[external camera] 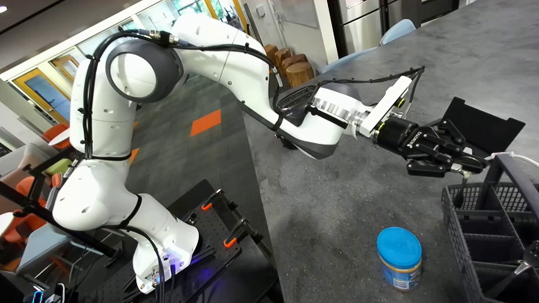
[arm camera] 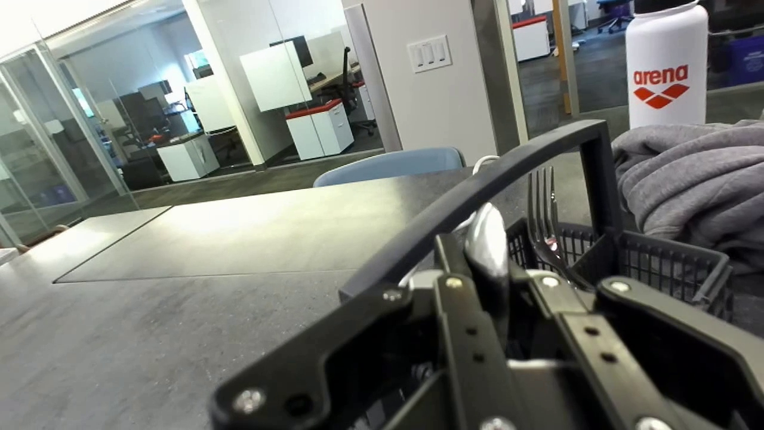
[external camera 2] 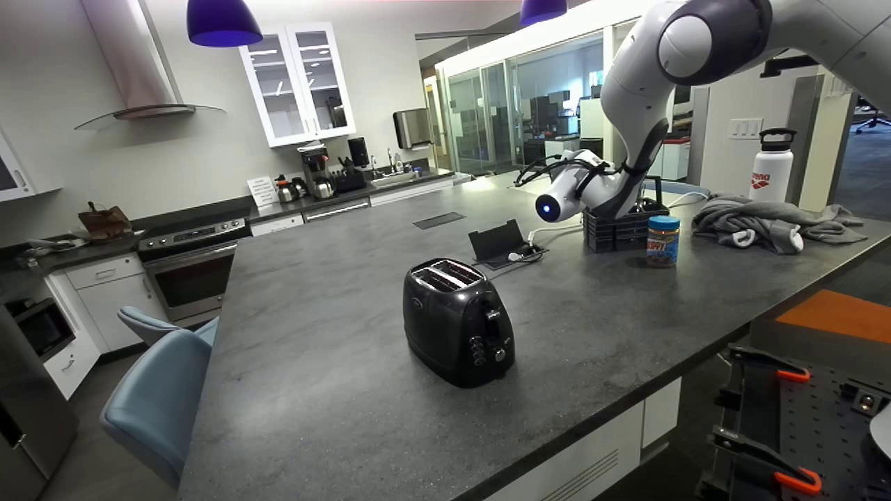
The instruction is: Pick up the spoon and place it in the utensil holder
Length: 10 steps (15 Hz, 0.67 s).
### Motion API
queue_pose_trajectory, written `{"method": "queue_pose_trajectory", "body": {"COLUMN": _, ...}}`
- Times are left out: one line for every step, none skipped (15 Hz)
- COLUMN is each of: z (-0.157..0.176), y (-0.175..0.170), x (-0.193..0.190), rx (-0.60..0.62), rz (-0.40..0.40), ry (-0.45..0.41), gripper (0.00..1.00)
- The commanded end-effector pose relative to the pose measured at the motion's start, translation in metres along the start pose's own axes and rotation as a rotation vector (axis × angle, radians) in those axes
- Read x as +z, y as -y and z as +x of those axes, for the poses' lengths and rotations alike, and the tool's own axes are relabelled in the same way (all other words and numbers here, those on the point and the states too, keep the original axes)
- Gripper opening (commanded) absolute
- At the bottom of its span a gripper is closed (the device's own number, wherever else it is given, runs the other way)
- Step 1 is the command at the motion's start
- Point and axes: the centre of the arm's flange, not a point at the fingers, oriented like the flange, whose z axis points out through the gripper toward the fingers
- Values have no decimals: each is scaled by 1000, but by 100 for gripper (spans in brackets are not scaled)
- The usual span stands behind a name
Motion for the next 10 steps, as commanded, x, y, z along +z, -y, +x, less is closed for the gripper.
{"method": "queue_pose_trajectory", "body": {"z": 1, "y": -3, "x": -1, "rx": 37, "rz": 0, "ry": 38, "gripper": 37}}
{"method": "queue_pose_trajectory", "body": {"z": 0, "y": -2, "x": -1, "rx": 41, "rz": 2, "ry": 40, "gripper": 44}}
{"method": "queue_pose_trajectory", "body": {"z": -2, "y": -3, "x": 0, "rx": 42, "rz": 5, "ry": 41, "gripper": 51}}
{"method": "queue_pose_trajectory", "body": {"z": -3, "y": -3, "x": 0, "rx": 47, "rz": 8, "ry": 40, "gripper": 59}}
{"method": "queue_pose_trajectory", "body": {"z": -7, "y": -3, "x": -1, "rx": 51, "rz": 11, "ry": 40, "gripper": 66}}
{"method": "queue_pose_trajectory", "body": {"z": -10, "y": -3, "x": -3, "rx": 51, "rz": 11, "ry": 35, "gripper": 75}}
{"method": "queue_pose_trajectory", "body": {"z": -16, "y": -3, "x": -7, "rx": 57, "rz": 10, "ry": 30, "gripper": 82}}
{"method": "queue_pose_trajectory", "body": {"z": -20, "y": -3, "x": -9, "rx": 59, "rz": 9, "ry": 27, "gripper": 90}}
{"method": "queue_pose_trajectory", "body": {"z": -28, "y": -4, "x": -14, "rx": 69, "rz": 7, "ry": 24, "gripper": 97}}
{"method": "queue_pose_trajectory", "body": {"z": -37, "y": -4, "x": -18, "rx": 81, "rz": 9, "ry": 25, "gripper": 100}}
